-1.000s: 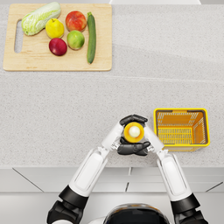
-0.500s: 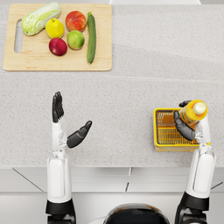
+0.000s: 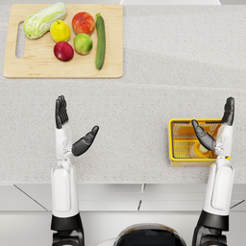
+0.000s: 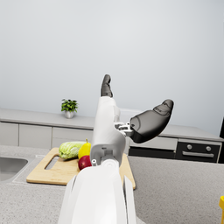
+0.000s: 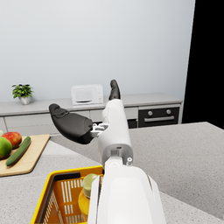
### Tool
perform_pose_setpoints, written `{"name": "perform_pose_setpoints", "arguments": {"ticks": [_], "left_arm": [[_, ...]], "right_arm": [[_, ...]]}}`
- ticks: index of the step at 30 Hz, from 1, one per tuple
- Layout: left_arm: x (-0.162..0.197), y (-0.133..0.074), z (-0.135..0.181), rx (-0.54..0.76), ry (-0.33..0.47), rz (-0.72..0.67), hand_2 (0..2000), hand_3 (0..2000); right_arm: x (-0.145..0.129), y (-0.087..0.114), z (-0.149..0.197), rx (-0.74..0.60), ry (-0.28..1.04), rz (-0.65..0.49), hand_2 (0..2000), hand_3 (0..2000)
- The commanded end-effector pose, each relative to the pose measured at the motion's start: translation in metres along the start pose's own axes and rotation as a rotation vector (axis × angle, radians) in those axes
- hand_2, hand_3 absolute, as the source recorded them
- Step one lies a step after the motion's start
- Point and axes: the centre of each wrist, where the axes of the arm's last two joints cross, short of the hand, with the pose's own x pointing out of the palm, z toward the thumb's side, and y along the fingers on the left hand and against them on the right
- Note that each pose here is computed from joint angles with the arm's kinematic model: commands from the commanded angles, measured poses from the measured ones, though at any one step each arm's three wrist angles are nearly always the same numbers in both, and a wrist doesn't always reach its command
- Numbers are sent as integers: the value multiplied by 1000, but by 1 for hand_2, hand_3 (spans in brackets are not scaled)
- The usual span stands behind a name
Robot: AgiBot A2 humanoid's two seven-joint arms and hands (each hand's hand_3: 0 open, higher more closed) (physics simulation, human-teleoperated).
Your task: Pick up the lemon tea and place it into the yellow basket
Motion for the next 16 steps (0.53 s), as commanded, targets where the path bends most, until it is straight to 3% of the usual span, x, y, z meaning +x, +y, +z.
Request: {"name": "perform_pose_setpoints", "arguments": {"ticks": [1,5,16], "left_arm": [[-17,44,23,80,20,45,0,0],[-19,32,9,34,9,61,0,0],[-28,37,4,13,4,95,0,0]], "right_arm": [[-4,-22,56,-213,25,-3,0,0],[-5,-22,24,-119,9,-27,0,0],[-4,-19,19,-110,8,-30,0,0]]}}
